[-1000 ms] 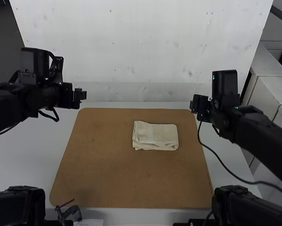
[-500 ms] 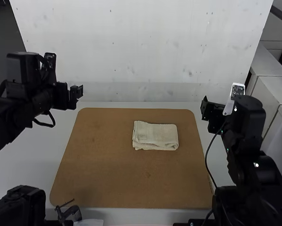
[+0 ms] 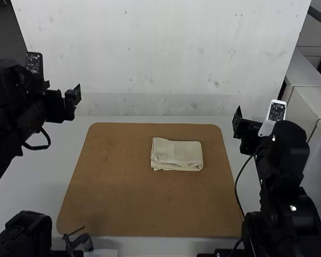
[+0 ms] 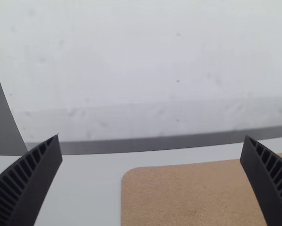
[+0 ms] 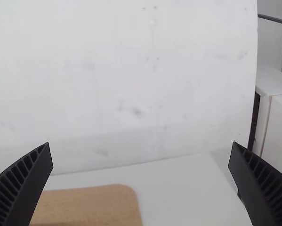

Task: Fold the towel.

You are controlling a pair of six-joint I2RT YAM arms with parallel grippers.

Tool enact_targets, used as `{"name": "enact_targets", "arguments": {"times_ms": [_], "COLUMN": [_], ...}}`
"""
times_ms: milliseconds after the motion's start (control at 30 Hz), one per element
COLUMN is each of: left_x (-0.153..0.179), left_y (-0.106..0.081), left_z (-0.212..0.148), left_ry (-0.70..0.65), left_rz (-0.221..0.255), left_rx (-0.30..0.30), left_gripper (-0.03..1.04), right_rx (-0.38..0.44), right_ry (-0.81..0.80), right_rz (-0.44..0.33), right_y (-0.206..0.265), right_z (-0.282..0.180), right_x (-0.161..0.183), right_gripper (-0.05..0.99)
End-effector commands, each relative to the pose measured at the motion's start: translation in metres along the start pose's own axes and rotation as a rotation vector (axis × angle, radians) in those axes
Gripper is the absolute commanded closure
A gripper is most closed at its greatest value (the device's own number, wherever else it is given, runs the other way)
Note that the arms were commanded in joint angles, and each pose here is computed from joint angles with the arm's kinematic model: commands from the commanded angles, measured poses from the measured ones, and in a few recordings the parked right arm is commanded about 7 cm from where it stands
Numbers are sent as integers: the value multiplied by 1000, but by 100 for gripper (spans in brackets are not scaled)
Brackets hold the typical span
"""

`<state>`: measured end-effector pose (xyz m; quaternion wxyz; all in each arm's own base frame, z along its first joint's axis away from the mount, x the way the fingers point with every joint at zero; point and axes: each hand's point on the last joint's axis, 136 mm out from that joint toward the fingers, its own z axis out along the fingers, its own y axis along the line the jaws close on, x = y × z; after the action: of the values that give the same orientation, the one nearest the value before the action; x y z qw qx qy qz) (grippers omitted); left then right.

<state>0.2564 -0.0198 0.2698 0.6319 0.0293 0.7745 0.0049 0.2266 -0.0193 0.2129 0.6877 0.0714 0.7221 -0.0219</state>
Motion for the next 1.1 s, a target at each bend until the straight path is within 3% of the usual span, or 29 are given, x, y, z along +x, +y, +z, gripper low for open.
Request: {"name": "enact_targets", "arguments": {"times_ms": [0, 233, 400, 533, 800, 1067], "left_x": [-25, -14, -4, 10, 64, 111], "left_y": [20, 43, 34, 23, 19, 9], "left_z": [-23, -45, -47, -47, -15, 4], "left_ry": [-97, -125, -167, -234, -138, -56], "left_rz": [2, -14, 1, 97, 96, 58], "left_rx": [-84, -177, -126, -82, -59, -3], "left_gripper": [3, 4, 4, 4, 4, 4], "right_rx": [5, 2, -8, -12, -44, -76], "right_ry": [1, 8, 12, 41, 86, 130], "right_rz": [-10, -12, -12, -17, -12, -16], "right_y": [-2, -1, 1, 1, 7, 12], "right_z": [2, 3, 3, 3, 5, 7], "right_x": [6, 9, 10, 17, 33, 49], "right_gripper": [-3, -3, -3, -3, -3, -3]}}
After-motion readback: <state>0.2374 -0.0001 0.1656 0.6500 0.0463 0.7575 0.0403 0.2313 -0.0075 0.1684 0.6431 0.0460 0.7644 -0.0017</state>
